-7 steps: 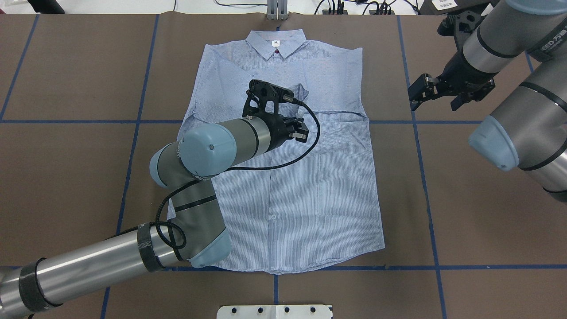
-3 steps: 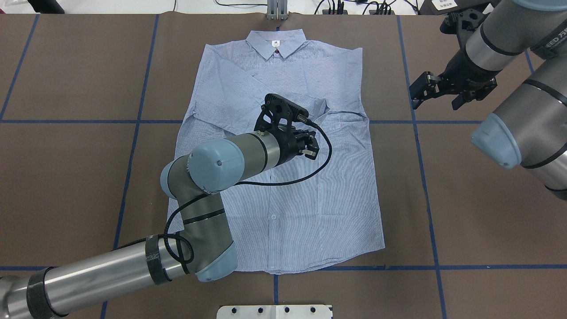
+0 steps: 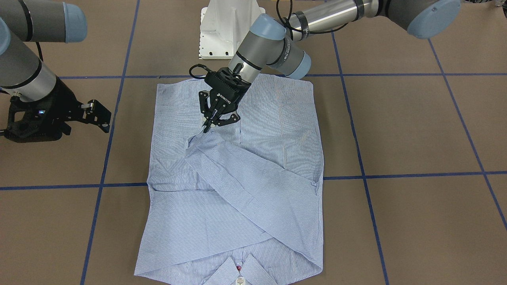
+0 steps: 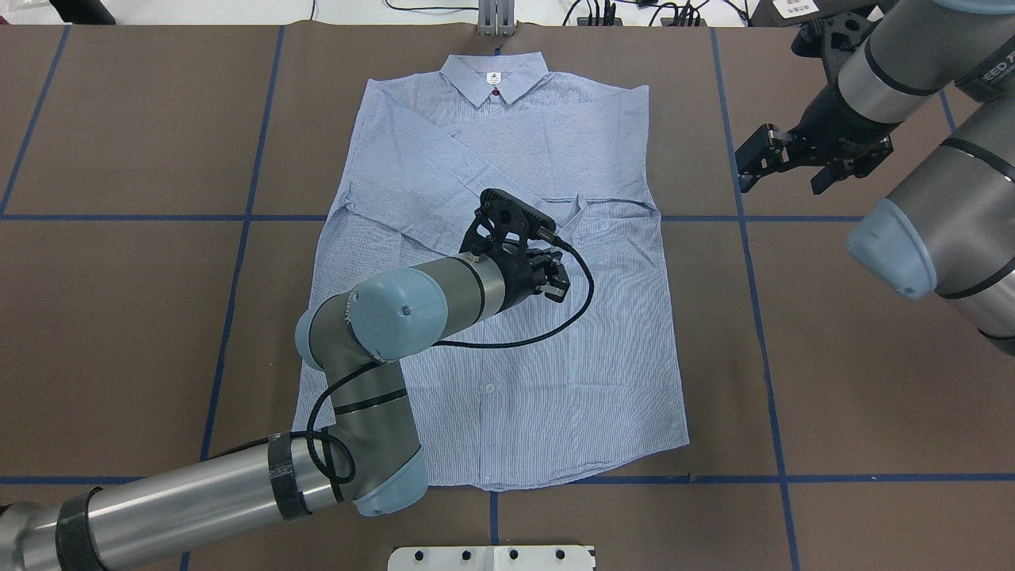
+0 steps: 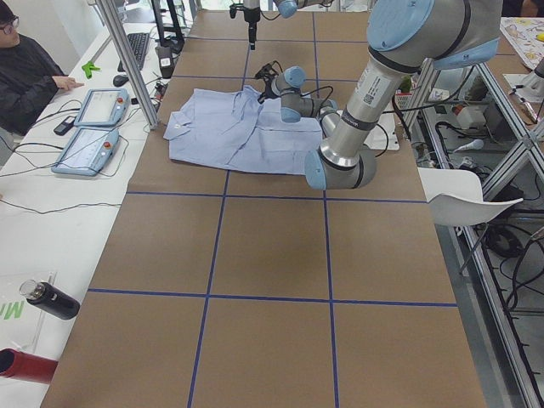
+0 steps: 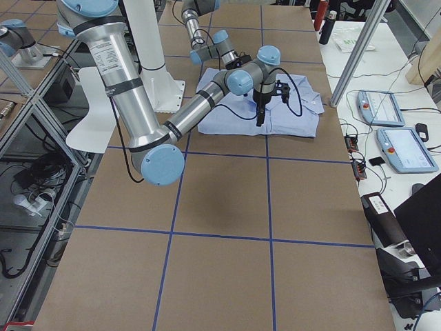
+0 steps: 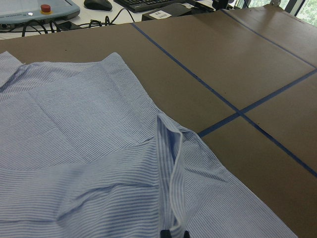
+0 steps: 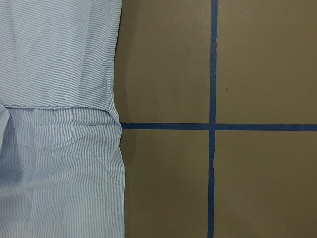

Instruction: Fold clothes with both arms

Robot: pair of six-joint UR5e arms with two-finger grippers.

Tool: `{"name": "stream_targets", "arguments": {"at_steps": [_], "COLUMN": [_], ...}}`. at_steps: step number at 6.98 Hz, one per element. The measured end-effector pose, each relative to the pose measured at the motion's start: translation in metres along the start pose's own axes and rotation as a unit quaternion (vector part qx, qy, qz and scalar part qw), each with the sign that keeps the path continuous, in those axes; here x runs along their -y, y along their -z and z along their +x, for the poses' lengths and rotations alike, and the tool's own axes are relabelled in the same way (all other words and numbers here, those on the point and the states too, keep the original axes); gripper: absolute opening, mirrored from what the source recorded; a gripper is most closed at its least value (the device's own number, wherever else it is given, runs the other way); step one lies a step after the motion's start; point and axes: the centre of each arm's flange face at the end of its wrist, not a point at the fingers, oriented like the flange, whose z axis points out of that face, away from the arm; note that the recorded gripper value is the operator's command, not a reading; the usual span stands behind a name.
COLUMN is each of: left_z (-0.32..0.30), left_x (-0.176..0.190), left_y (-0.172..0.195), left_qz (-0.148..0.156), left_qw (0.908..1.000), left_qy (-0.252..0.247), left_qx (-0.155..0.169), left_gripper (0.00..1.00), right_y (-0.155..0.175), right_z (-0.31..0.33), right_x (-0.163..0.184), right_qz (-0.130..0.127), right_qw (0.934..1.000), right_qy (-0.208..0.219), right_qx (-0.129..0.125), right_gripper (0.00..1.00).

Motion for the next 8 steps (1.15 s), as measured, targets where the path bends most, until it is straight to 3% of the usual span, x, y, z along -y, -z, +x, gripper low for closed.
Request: {"name": "stream_targets", "arguments": {"at_steps": [1, 2, 3, 4, 8], "left_z": [-0.001, -0.001, 0.001, 0.003, 0.011], "left_x": [-0.003, -0.004, -0.003, -0.001, 0.006], "left_y": [-0.003, -0.004, -0.003, -0.002, 0.006], "left_qz": [-0.001, 0.000, 0.003, 0.007, 0.023], "left_qw": [1.0000, 1.0000, 1.0000, 1.0000, 0.9979], "left_qy": [0.000, 0.000, 0.002, 0.004, 0.056], "left_qx": [0.004, 0.005, 0.002, -0.002, -0.023], "left_gripper": [0.00, 0.06, 0.93, 1.00, 1.00], "right_y": [0.000, 0.001, 0.001, 0.001, 0.000], "right_z": [0.000, 0.000, 0.000, 0.000, 0.000], "right_x": [0.000, 0.000, 0.000, 0.000, -0.001], "right_qz": [0.000, 0.000, 0.000, 0.000, -0.006], "right_qw": [1.0000, 1.0000, 1.0000, 1.0000, 1.0000], "right_qy": [0.000, -0.001, -0.001, -0.001, -0.001], "right_qx": [0.001, 0.001, 0.001, 0.001, 0.005], "right_gripper": [1.00, 1.00, 1.00, 1.00, 1.00]}}
